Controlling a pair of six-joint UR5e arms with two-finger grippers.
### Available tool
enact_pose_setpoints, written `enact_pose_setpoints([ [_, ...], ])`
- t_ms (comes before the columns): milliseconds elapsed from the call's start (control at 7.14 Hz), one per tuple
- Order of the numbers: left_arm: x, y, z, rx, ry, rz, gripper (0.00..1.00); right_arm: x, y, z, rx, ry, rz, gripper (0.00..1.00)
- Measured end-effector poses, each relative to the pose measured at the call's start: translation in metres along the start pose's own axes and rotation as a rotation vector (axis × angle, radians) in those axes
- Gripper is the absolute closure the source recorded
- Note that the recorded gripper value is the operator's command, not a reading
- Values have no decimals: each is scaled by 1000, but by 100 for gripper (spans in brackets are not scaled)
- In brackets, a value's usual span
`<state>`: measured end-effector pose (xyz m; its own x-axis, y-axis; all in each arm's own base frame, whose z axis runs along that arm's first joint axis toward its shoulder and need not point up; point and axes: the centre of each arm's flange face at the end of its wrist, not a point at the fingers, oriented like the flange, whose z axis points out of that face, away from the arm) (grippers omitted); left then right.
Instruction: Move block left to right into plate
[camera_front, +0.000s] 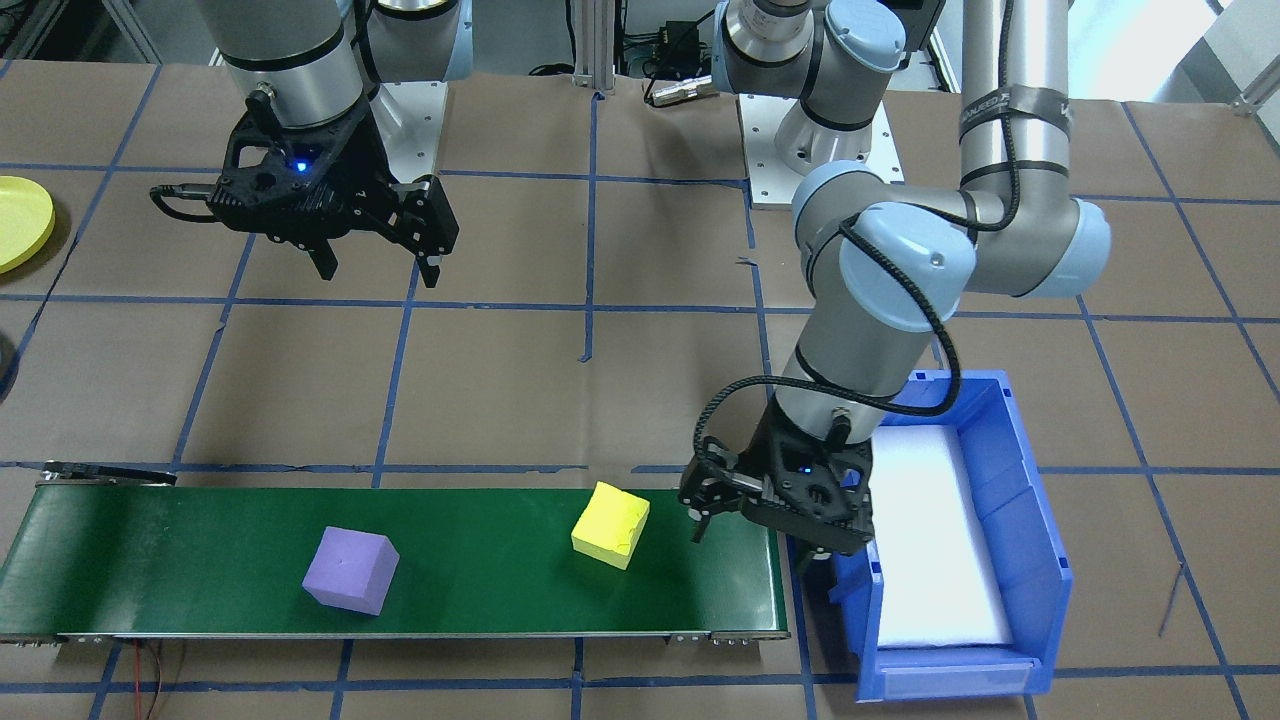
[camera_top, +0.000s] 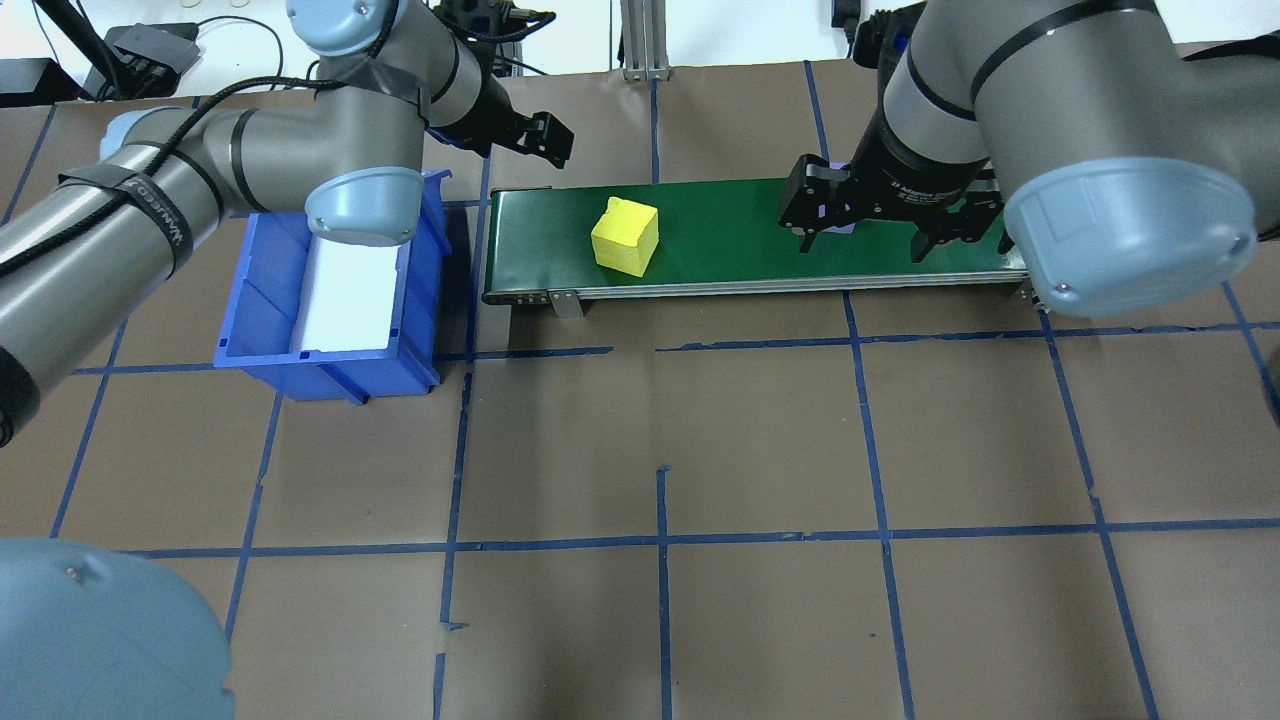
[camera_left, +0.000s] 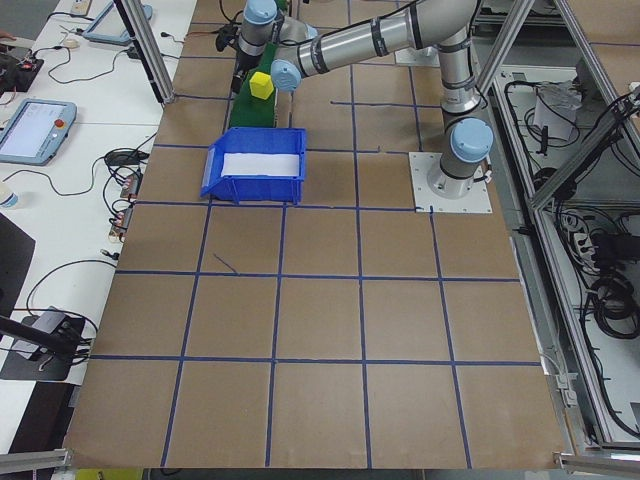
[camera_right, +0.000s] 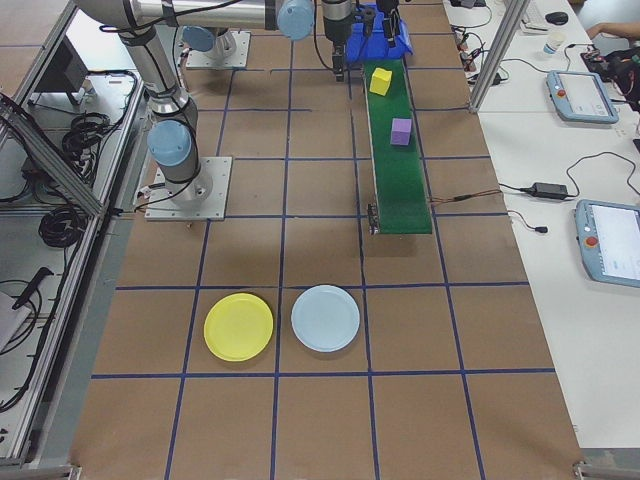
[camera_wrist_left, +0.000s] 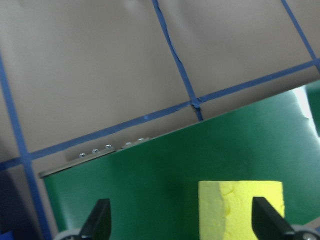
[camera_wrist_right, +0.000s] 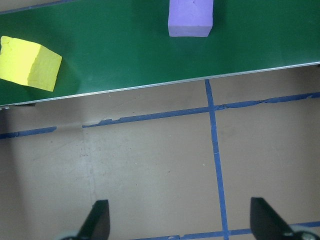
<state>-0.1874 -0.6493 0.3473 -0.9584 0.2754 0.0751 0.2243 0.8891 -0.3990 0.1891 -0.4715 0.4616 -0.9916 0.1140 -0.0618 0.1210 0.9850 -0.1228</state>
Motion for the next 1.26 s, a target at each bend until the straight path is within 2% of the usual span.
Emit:
enact_pose_setpoints([
  [140,-33,0,-19,3,-39,-46,0,0,0,0,0,0,0,0],
  [420,-81,11,-67,-39,-75,-134,0,0,0,0,0,0,0,0],
  [560,-95,21,-91,-75,-97,-168,48,0,0,0,0,0,0,0],
  [700,-109,31,-106,-110,-130,-190,90,0,0,0,0,0,0,0],
  [840,-118,38,-116,-135,-156,-199,95,0,0,0,0,-1,-1,0],
  [1260,-108,55,-169,-190,-180,-208,95,0,0,0,-1,-1,0,0],
])
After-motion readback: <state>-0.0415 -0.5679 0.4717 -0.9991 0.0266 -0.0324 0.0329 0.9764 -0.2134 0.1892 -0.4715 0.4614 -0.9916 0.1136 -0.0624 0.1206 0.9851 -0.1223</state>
